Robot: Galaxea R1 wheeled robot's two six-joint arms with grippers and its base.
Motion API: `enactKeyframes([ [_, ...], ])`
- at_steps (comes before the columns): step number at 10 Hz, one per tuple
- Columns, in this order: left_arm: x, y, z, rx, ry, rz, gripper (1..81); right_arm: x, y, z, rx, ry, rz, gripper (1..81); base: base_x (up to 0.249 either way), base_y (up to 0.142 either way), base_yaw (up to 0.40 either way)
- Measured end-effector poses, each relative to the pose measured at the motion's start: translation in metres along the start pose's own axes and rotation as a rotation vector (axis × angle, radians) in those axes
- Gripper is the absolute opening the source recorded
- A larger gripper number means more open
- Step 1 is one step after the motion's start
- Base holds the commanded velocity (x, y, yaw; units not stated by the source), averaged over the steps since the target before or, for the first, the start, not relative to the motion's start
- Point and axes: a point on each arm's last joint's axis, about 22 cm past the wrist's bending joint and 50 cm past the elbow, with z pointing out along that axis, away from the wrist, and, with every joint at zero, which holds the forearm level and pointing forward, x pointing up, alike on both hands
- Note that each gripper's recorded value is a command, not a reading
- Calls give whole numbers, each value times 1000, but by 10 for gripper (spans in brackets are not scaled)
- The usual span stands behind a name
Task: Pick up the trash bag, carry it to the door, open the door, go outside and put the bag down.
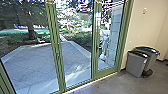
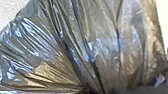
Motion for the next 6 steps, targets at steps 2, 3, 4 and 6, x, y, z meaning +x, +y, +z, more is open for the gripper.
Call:
enactKeyframes([
  [2, 0, 0, 0, 0, 0, 0, 10, 0, 0, 0, 0, 0, 0, 811, 144, -95, 0],
  [3, 0, 0, 0, 0, 0, 0, 10, 0, 0, 0, 0, 0, 0, 811, 144, -95, 0],
  [4, 0, 1, 0, -1, 0, 0, 10, 0, 0, 0, 0, 0, 0, 811, 144, -94, 0],
  [6, 0, 1, 0, -1, 0, 0, 10, 0, 0, 0, 0, 0, 0, 811, 144, -95, 0],
])
